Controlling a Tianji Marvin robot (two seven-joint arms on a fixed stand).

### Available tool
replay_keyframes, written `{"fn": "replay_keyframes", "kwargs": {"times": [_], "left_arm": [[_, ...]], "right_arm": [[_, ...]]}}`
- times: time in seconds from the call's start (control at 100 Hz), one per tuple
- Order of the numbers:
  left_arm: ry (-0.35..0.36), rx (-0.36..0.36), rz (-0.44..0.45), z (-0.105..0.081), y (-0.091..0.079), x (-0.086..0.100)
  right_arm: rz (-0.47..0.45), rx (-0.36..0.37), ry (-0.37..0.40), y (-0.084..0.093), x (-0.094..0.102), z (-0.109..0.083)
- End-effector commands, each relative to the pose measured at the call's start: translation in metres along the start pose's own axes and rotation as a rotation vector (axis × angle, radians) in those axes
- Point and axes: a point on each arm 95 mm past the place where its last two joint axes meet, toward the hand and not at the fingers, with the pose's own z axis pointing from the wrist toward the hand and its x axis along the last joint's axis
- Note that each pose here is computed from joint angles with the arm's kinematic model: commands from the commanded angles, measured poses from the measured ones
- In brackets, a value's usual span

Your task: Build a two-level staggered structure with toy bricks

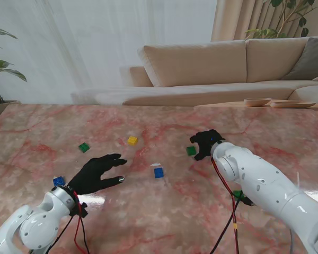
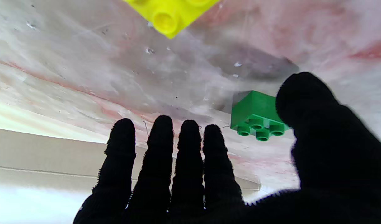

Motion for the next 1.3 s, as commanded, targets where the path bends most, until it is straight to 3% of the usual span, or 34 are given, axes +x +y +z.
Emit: {"fn": "replay_keyframes", "kwargs": {"times": [0.0,0.65,1.0,1.29], "left_arm": [[-0.002,-0.004,0.002,-0.001,0.000,0.000],[-0.002,-0.012,-0.003,0.000,0.002,0.001],[0.004,-0.008,-0.012,0.000,0.004,0.001],[0.014,-0.003,-0.015,0.000,0.006,0.001]], "right_arm": [[0.012,0.013,-0.002,-0.002,0.000,0.002],[0.066,-0.059,0.047,-0.016,0.020,0.006],[0.072,-0.121,0.104,-0.015,0.055,-0.013],[0.078,-0.133,0.145,-0.017,0.082,-0.023]]}}
